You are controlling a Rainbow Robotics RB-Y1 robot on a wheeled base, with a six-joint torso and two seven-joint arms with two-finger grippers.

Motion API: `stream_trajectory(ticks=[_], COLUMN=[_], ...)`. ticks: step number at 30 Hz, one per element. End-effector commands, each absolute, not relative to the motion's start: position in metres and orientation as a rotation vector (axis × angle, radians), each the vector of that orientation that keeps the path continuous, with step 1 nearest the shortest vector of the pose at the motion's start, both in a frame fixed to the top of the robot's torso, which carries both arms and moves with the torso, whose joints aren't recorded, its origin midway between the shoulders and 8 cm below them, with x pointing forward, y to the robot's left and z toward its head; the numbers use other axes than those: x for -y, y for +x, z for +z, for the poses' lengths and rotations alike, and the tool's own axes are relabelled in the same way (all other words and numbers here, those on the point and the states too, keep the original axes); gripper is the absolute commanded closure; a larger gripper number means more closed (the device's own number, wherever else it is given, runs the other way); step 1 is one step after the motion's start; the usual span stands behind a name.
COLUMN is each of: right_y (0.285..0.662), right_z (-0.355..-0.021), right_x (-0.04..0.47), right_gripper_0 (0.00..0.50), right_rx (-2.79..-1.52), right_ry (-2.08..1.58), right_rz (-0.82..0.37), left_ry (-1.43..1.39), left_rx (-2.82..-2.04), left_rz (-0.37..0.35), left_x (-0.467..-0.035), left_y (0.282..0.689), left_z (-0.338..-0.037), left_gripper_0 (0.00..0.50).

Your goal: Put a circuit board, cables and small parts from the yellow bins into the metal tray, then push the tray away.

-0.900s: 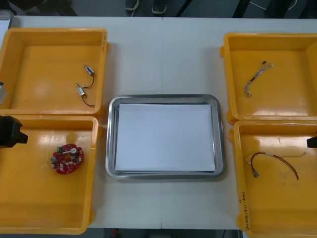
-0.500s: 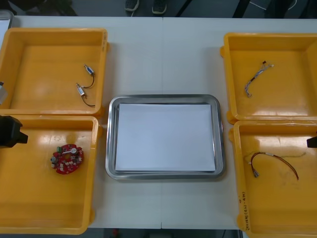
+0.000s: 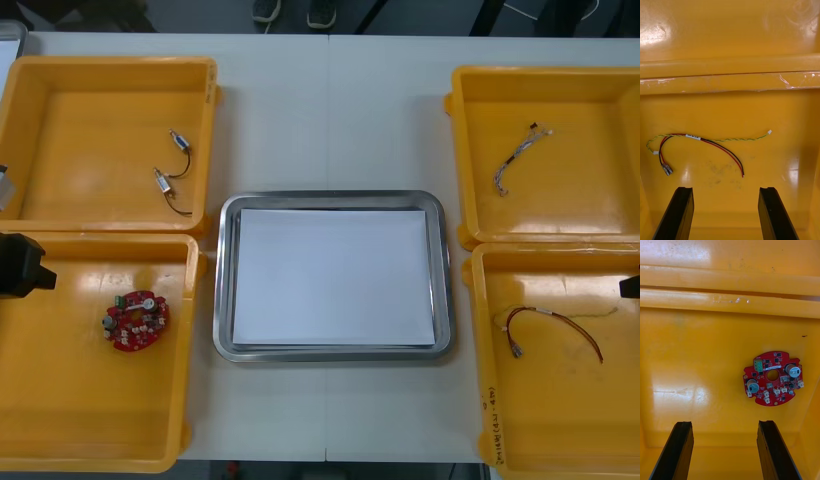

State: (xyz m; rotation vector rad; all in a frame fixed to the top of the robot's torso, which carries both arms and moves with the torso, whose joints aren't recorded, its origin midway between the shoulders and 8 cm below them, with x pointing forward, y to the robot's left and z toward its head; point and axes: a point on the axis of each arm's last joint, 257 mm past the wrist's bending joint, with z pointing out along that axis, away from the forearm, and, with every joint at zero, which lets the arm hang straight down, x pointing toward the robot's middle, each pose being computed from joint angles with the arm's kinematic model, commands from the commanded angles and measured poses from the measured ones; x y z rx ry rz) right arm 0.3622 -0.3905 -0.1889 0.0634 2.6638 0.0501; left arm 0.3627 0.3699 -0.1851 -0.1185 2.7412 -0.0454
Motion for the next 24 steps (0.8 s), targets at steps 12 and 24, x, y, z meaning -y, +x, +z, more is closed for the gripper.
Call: stream_trajectory(ticks=[12,24], right_y=[0.3577,0.3577], right_z=[-0.1759,-0.1759], right_x=[0.4038,0.4038], right_gripper_0=[0.000,0.000], right_rx=[-2.642,-2.642], right_ry=[0.091,0.091], right_rz=[-0.001,-0.001], left_ry=[-0.031,-0.031], left_rx=[-2.724,-2.724], left_rz=[0.031,0.031], left_x=[-0.3840,-0.3840], left_y=[0.3585,0.3585], left_z=[-0.1724,-0.1724], left_gripper_0=[0.000,0.000])
